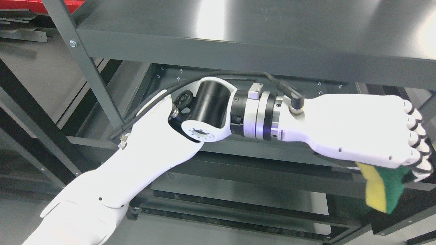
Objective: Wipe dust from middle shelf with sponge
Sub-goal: 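Sweep the sponge across the shelf surface toward the robot's left side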
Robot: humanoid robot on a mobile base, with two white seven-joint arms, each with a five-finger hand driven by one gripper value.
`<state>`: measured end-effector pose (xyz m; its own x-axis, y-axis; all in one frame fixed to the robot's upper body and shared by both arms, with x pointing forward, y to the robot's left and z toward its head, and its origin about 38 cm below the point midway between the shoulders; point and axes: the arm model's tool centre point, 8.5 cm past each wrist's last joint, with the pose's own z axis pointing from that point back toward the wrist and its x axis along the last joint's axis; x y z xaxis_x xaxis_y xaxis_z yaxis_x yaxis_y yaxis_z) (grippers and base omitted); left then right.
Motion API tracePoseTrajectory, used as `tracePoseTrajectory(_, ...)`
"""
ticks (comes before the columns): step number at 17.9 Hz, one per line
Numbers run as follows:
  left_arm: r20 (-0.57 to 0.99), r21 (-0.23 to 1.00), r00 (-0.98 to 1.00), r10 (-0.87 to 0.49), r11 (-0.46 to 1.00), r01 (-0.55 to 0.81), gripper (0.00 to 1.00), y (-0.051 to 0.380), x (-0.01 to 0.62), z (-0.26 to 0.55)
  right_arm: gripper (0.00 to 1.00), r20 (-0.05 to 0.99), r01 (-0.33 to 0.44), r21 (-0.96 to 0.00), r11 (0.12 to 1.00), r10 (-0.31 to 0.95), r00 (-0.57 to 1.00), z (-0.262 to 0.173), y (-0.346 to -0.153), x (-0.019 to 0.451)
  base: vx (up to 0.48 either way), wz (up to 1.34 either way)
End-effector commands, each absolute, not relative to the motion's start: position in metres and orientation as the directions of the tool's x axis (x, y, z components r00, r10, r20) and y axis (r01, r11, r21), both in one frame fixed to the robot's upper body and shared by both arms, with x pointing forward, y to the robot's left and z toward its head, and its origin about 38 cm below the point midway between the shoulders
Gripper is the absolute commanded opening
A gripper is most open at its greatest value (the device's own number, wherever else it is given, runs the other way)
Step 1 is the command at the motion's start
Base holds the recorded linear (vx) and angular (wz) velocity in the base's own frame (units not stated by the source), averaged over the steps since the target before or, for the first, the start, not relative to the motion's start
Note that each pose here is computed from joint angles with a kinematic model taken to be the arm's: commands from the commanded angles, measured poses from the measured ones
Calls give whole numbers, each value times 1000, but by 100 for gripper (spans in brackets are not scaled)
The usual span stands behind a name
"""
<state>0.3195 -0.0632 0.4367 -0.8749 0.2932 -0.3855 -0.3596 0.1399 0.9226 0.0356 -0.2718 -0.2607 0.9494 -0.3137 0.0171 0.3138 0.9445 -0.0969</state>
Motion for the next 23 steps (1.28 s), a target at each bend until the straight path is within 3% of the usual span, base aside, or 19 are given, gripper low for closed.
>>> tracePoseTrajectory(1,-545,838,-834,80,66,-541,0,-21,360,486,100,39,316,-112,942,-313,949,-260,-284,41,0,0)
tracePoseTrajectory(5,-539,838,-840,-58,58,-542,0,23,377,511,100,39,316,-112,942,-313,949,-260,-284,41,0,0)
tracePoseTrajectory(10,-475,877,-879,-40,53,-477,0,72,380,504,100,39,316,-112,942,-313,949,-260,-284,41,0,0)
tracePoseTrajectory(17,-406,913,-908,-106,-83,-399,0,199,369,489,100,39,316,-112,942,-313,949,-260,-284,41,0,0)
tracePoseTrajectory(23,-350,929,-895,-275,-222,-295,0,309,338,509,100,39,314,-112,943,-312,949,-260,-284,41,0,0)
